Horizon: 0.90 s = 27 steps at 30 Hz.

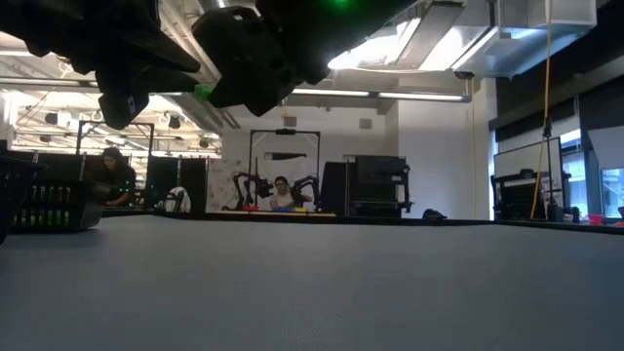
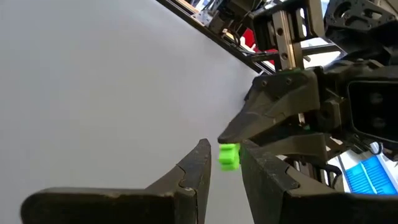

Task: Sort Halloween decoration
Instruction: Put the green skeleton toy into the top black bin

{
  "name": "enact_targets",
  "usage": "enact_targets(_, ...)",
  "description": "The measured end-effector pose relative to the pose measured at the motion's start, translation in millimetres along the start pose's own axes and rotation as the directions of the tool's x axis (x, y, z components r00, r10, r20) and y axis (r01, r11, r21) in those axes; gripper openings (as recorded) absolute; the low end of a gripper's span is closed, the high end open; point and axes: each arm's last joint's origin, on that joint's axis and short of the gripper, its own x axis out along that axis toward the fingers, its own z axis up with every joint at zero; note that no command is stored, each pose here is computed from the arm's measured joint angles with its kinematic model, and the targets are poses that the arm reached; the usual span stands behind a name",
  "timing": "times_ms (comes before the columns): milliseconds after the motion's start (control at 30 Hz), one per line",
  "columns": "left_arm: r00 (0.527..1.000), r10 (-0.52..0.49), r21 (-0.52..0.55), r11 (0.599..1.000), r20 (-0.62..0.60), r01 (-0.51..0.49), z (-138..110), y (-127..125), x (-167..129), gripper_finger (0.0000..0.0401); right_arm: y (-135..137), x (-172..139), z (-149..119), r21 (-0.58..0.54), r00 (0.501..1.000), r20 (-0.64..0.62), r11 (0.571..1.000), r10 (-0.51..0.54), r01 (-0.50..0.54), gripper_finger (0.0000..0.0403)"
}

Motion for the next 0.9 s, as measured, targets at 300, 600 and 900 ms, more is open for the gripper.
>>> enact_targets(300,1.000,-0.005,-0.006,1.000,-0.004,0.005,-0.4,-0.5,-0.3,0.0080,-7.7,8.8,0.3,0.022,1.000,0.000,1.000,-0.013,0.013,0.0033)
enact_targets(600,1.000,-0.002,-0.006,1.000,-0.002,0.002,-0.4,-0.4,-0.3,0.0080,-14.9,17.3,2.3,0.054,1.000,0.018,0.999,0.000,-0.001,0.0033)
enact_targets(900,1.000,0.002,-0.004,1.000,-0.001,-0.002,-0.5,-0.1,-0.3,0.0080,-15.9,18.1,4.4,0.051,0.999,0.035,0.999,0.003,-0.005,0.0033)
